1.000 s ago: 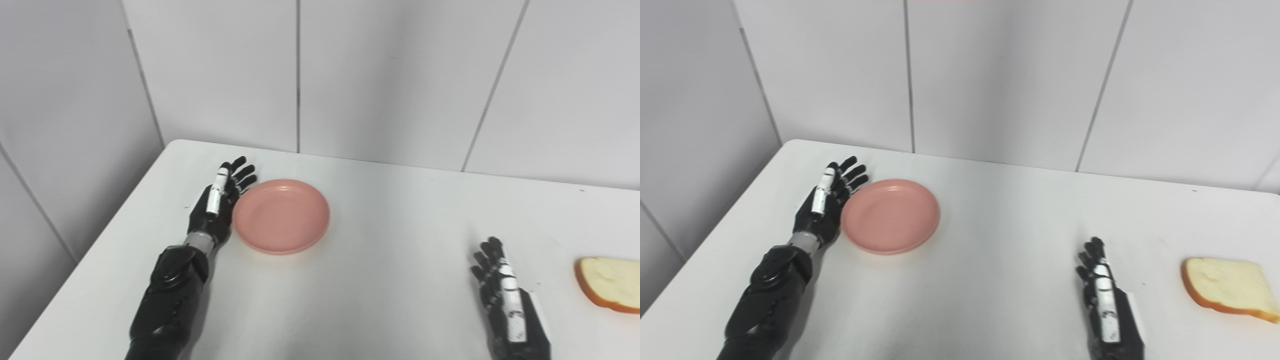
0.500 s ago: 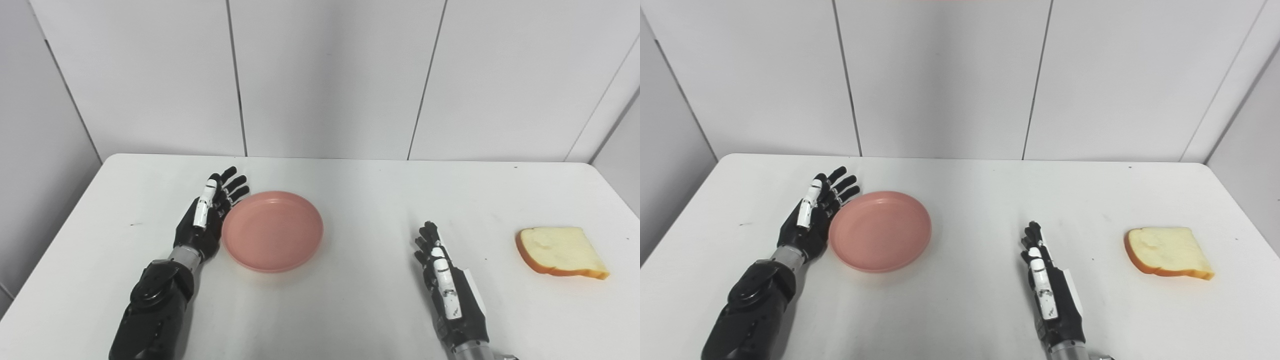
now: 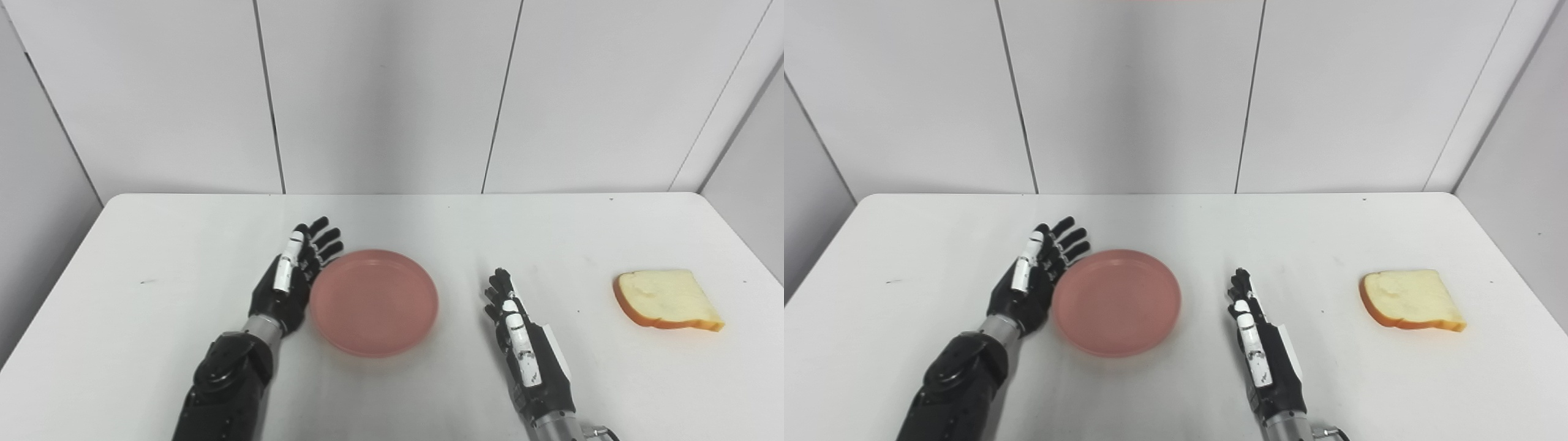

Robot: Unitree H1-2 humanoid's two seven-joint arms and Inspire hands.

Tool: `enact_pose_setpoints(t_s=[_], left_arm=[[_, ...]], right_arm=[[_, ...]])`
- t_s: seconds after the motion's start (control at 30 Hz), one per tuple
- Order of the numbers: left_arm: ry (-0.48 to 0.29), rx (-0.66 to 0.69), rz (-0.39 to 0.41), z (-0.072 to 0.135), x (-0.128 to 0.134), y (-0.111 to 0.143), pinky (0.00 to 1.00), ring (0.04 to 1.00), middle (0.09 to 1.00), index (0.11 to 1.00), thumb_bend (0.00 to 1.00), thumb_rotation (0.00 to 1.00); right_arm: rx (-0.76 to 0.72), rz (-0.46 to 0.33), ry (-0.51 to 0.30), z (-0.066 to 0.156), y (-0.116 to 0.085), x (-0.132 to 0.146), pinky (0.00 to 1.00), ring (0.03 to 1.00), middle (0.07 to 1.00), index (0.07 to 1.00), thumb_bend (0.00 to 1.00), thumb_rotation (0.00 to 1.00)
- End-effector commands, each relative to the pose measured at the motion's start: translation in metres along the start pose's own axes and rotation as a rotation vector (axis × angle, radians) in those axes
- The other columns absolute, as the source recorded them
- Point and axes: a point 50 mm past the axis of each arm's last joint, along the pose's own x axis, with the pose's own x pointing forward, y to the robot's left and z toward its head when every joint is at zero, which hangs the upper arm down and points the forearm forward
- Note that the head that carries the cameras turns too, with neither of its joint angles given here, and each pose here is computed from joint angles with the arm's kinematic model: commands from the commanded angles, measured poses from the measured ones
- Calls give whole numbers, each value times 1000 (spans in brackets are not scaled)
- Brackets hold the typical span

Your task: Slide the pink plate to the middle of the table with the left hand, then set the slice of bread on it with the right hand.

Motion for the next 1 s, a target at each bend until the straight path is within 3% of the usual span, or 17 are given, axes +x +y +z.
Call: enact_pose_setpoints(t_s=[0.0,0.17,0.5,0.97], left_arm=[[25,-25,6,-6,3,-5,896,909,904,904,416,992],[23,-22,-16,-9,6,-18,898,919,918,919,417,1000],[-18,-1,18,-13,12,-31,929,949,948,941,398,1000],[0,1,35,-24,3,-16,950,953,944,935,392,1000]], right_arm=[[46,-11,86,-22,7,-16,1000,1000,1000,1000,338,1000],[42,-22,90,-20,9,-17,1000,1000,1000,1000,339,1000],[38,-25,86,-22,7,-15,1000,1000,1000,1000,355,1000],[19,-110,52,-9,-3,-17,1000,1000,1000,1000,306,1000]])
